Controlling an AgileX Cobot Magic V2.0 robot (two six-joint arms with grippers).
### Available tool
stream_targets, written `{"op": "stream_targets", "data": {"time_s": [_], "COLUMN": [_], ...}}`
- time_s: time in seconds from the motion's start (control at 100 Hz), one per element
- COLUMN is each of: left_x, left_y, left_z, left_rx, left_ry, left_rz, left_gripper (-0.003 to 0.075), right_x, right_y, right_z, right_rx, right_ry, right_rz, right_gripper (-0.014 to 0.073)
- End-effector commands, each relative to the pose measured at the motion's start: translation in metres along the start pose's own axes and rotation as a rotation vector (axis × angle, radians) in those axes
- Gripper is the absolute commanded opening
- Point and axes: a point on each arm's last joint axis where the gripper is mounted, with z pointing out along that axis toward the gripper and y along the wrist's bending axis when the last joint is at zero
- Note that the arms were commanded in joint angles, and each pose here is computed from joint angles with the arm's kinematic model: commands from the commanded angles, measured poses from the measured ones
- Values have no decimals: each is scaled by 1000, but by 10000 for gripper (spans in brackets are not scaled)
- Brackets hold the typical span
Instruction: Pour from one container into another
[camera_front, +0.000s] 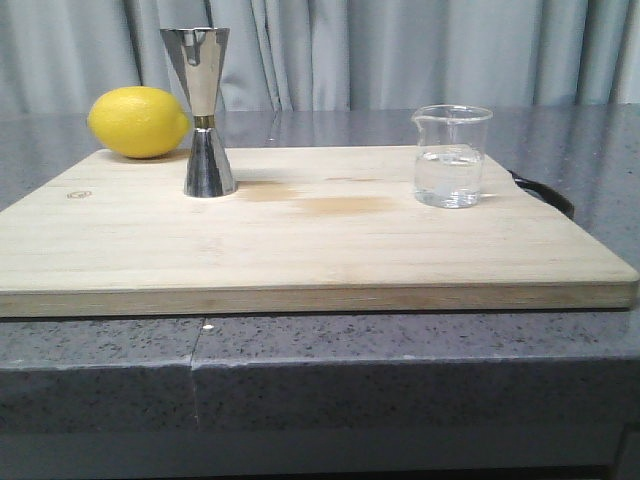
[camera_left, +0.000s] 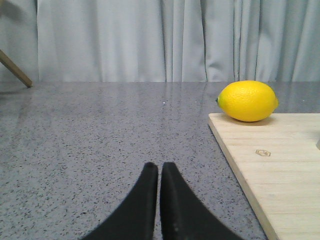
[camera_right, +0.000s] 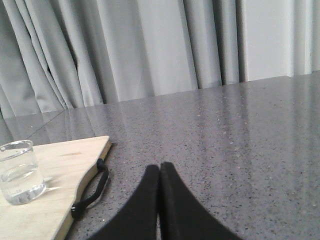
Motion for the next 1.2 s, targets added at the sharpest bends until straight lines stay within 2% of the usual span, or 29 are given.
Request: {"op": "stream_targets", "data": {"time_s": [0.0, 0.46, 0.56, 0.96, 1.19], "left_x": [4, 4, 4, 3, -10], "left_y": [0, 0, 0, 0, 0], "left_z": [-1, -1, -1, -1, -3], "left_rx": [0, 0, 0, 0, 4], "left_ry": [-63, -63, -63, -75, -143], "left_rz": [-5, -5, -5, -5, -15], "left_gripper": [-19, -19, -19, -19, -19], "right_x": [0, 0, 1, 1, -13], "right_y": [0, 0, 0, 0, 2], "right_z": [-1, -1, -1, -1, -3], "right_rx": [-5, -5, -8, -8, -19], "right_ry": [-70, -70, -69, -69, -167], "right_rz": [-9, -9, -63, -63, -44], "right_gripper": [-67, -67, -67, -67, -67]}}
